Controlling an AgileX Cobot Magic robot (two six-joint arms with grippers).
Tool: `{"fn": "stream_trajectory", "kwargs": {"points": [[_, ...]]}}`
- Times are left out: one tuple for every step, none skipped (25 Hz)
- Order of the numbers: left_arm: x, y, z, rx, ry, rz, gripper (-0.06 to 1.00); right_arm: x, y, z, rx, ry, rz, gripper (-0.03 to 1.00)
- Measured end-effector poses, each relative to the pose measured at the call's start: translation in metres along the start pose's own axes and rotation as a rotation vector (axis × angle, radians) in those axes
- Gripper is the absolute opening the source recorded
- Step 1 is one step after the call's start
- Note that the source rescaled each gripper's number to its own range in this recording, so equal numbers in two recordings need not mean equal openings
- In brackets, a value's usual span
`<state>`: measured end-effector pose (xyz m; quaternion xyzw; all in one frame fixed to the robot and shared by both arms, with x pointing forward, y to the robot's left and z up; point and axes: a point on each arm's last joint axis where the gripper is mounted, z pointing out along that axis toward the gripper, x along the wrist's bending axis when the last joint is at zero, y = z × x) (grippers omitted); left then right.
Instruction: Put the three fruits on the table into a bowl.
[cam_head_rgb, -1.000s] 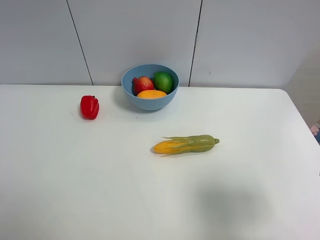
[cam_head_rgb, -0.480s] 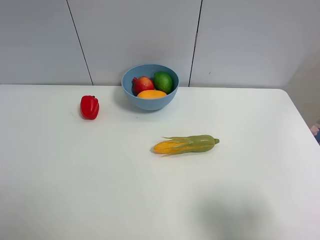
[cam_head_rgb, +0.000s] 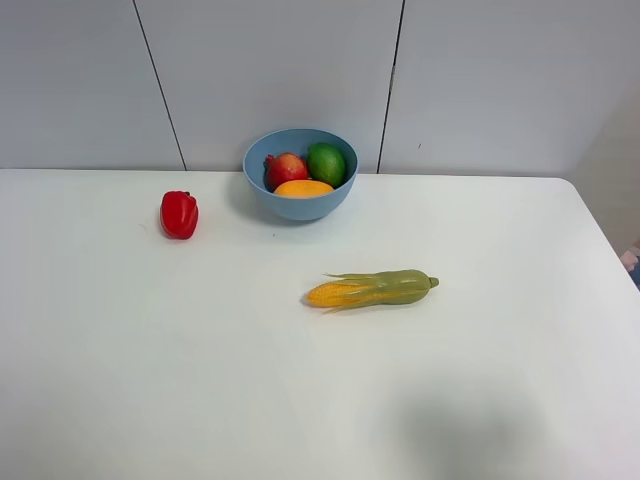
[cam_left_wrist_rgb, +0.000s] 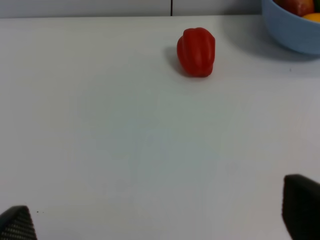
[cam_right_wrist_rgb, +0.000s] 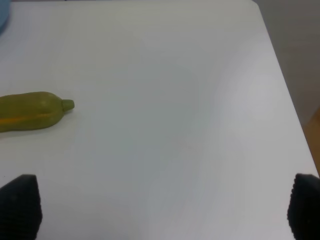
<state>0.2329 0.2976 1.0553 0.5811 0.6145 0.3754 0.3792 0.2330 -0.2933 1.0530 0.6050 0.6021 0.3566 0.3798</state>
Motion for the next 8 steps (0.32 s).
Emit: {"fn": "stream_trajectory", "kwargs": {"points": [[0.0, 0.0, 0.0, 0.0, 0.0, 0.0, 1.0, -0.0001, 0.0001, 0.0, -0.001, -0.001, 0.0, 0.98], [0.0, 0.0, 0.0, 0.0, 0.0, 0.0, 1.0, -0.0001, 0.0003, 0.0, -0.003, -0.001, 0.0, 0.98], [0.0, 0.0, 0.0, 0.0, 0.0, 0.0, 1.0, -0.0001, 0.0003, 0.0, -0.003, -0.001, 0.0, 0.98], [0.0, 0.0, 0.0, 0.0, 0.0, 0.0, 1.0, -0.0001, 0.0003, 0.0, -0.003, -0.001, 0.001, 0.98], [0.0, 0.0, 0.0, 0.0, 0.0, 0.0, 1.0, -0.0001, 0.0003, 0.0, -0.003, -0.001, 0.001, 0.98], [0.0, 0.0, 0.0, 0.0, 0.0, 0.0, 1.0, -0.0001, 0.0003, 0.0, -0.003, -0.001, 0.001, 0.98], [0.0, 0.0, 0.0, 0.0, 0.0, 0.0, 1.0, -0.0001, 0.0003, 0.0, -0.003, -0.001, 0.001, 0.98], [0.0, 0.0, 0.0, 0.0, 0.0, 0.0, 1.0, -0.0001, 0.0003, 0.0, -0.003, -0.001, 0.001, 0.98]]}}
